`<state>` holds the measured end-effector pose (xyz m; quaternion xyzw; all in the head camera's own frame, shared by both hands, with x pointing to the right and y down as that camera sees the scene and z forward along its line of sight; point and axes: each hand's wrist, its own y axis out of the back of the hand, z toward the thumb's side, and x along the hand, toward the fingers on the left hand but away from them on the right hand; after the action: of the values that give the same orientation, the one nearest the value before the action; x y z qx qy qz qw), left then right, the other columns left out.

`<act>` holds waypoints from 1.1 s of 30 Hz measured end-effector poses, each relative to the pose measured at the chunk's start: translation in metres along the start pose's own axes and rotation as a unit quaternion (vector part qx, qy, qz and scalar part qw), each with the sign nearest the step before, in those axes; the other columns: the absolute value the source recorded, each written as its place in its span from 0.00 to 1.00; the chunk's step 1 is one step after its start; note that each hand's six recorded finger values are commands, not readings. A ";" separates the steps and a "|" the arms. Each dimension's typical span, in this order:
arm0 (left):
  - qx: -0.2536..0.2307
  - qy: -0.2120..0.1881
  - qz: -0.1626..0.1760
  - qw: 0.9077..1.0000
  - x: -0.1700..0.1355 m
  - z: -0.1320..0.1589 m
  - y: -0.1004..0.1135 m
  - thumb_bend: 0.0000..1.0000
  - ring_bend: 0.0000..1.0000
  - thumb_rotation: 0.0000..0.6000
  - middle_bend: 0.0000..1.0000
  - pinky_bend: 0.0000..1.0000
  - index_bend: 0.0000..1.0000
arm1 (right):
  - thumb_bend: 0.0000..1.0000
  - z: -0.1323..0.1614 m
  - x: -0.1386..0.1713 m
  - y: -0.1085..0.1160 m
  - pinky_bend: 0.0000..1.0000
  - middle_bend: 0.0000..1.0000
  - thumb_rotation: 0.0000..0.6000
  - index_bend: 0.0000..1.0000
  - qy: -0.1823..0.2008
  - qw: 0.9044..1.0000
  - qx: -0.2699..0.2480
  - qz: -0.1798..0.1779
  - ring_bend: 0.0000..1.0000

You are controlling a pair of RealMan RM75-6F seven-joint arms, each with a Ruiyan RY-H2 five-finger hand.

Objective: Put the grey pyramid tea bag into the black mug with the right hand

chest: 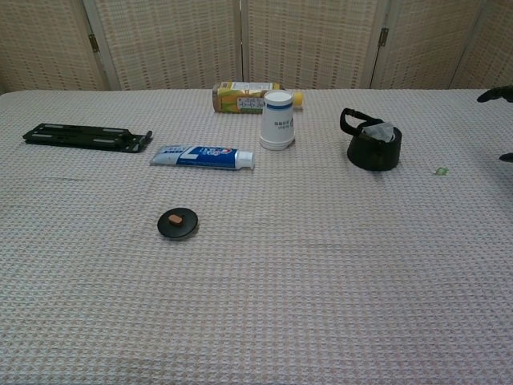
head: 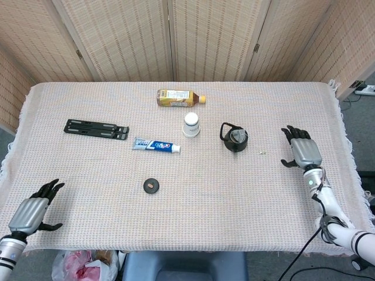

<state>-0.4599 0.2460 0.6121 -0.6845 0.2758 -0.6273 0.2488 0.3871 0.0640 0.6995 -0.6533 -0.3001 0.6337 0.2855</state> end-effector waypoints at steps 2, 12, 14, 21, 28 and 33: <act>-0.002 0.000 0.001 1.000 -0.001 -0.001 0.001 0.06 0.02 1.00 0.00 0.26 0.00 | 0.17 0.003 0.002 0.001 0.00 0.00 1.00 0.00 0.006 1.000 -0.001 0.001 0.00; -0.002 -0.005 0.005 1.000 -0.002 0.001 0.003 0.06 0.02 1.00 0.00 0.26 0.00 | 0.53 0.025 0.008 0.028 0.04 0.47 1.00 0.00 0.046 0.998 0.038 0.008 0.17; -0.002 -0.006 0.007 1.000 -0.003 0.001 0.004 0.06 0.02 1.00 0.00 0.26 0.00 | 0.62 0.034 0.007 0.032 0.11 0.56 1.00 0.00 0.053 0.996 0.065 0.019 0.25; -0.002 -0.009 0.010 1.000 -0.006 0.001 0.005 0.06 0.02 1.00 0.00 0.26 0.00 | 0.88 0.059 0.003 0.048 0.18 0.71 1.00 0.00 0.052 0.991 0.102 0.065 0.40; -0.003 -0.010 0.013 1.000 -0.007 0.000 0.006 0.06 0.02 1.00 0.00 0.26 0.00 | 1.00 0.090 -0.002 0.052 0.20 0.81 1.00 0.00 0.050 0.982 0.121 0.138 0.52; -0.003 -0.009 0.013 1.000 -0.007 0.000 0.006 0.06 0.02 1.00 0.00 0.26 0.00 | 1.00 0.105 -0.004 0.049 0.21 0.84 1.00 0.00 0.044 0.972 0.154 0.173 0.55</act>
<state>-0.4604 0.2461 0.6030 -0.6872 0.2842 -0.6167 0.2580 0.2833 0.0277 0.6615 -0.6704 -0.0689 0.6829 0.2817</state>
